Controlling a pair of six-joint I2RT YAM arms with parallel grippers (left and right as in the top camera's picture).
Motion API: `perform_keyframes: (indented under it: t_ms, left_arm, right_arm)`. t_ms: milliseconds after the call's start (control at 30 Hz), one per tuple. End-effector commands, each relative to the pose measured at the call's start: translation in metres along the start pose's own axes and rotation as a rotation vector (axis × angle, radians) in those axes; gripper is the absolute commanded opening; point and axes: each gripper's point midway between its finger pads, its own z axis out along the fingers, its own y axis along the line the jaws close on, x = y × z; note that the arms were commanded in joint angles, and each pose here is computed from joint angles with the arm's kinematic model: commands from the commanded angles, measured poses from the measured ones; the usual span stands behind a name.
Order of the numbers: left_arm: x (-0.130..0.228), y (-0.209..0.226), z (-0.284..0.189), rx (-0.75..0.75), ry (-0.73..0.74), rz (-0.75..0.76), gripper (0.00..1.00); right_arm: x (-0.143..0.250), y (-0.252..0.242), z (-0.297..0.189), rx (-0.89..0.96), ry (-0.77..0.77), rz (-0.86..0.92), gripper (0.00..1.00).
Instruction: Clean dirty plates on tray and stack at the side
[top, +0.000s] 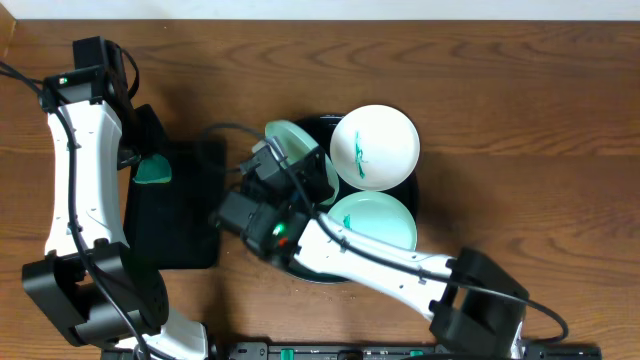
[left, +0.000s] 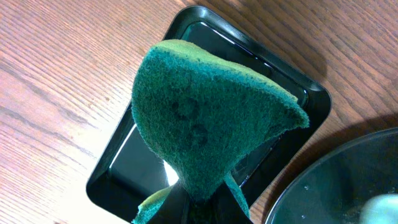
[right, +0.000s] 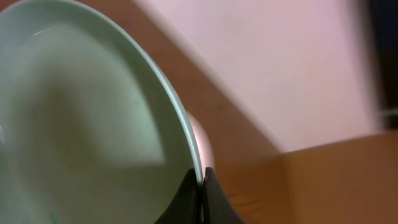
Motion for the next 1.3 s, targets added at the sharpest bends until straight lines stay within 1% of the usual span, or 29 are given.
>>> perform_keyframes:
  t_ms: [0,133,267,400,533,600,633,667,700,767,833,900,933,1000,1133,1200,1267]
  left_arm:
    - [0.0,0.006,0.002,-0.023,0.002,-0.017,0.07]
    - [0.0,0.006,0.002,-0.023,0.002,-0.017,0.07]
    - [0.0,0.005,0.002,-0.022,0.002,-0.017,0.07]
    - [0.001,0.005,0.002,-0.022,0.002,-0.017,0.07]
    - [0.001,0.005,0.002,-0.021,0.002,-0.016,0.07]
    - [0.001,0.005,0.002,-0.021,0.002,-0.016,0.07]
    - [0.001,0.005,0.002,-0.022,0.002,-0.016,0.07]
    - [0.0,0.005,0.002,-0.021,0.001,-0.016,0.07]
    - [0.0,0.005,0.002,-0.021,0.001,-0.016,0.07]
    - [0.0,0.005,0.002,-0.021,0.001,-0.016,0.07]
    - [0.001,0.005,0.002,-0.021,0.002,-0.016,0.07]
    - [0.001,0.005,0.002,-0.02,0.002,-0.016,0.07]
    - [0.0,0.004,0.002,-0.017,0.002,-0.016,0.07]
    - [0.0,0.003,0.002,-0.01,0.001,-0.016,0.07]
    - [-0.001,0.003,0.002,-0.009,-0.002,-0.017,0.07]
    - [-0.001,0.003,0.002,-0.009,-0.003,-0.017,0.07]
    - [-0.002,0.002,0.002,-0.007,-0.006,-0.017,0.07]
  right_arm:
    - [0.012,0.034,0.011,-0.408,0.146,0.091,0.01]
    - [0.034,0.056,0.016,-0.739,0.335,0.21,0.01]
    - [0.053,0.064,0.022,-0.95,0.482,0.326,0.01]
    - [0.066,0.08,0.029,-1.064,0.551,0.381,0.01]
    - [0.082,0.098,0.036,-1.053,0.628,0.418,0.01]
    - [0.084,0.102,0.038,-1.054,0.641,0.42,0.01]
    - [0.085,0.103,0.038,-1.055,0.641,0.418,0.01]
    - [0.085,0.103,0.038,-1.054,0.641,0.418,0.05]
    - [0.085,0.103,0.038,-1.054,0.641,0.417,0.12]
    - [0.085,0.103,0.039,-1.051,0.638,0.417,0.31]
    - [0.084,0.102,0.04,-1.057,0.622,0.4,0.43]
    - [0.081,0.101,0.043,-1.074,0.583,0.36,0.53]
    - [0.078,0.099,0.044,-1.094,0.554,0.336,0.56]
    - [0.07,0.094,0.048,-1.135,0.495,0.298,0.56]
    - [0.051,0.075,0.071,-1.132,0.377,0.248,0.5]
    - [0.045,0.071,0.08,-1.132,0.352,0.225,0.48]
    - [0.04,0.075,0.084,-1.17,0.323,0.182,0.47]
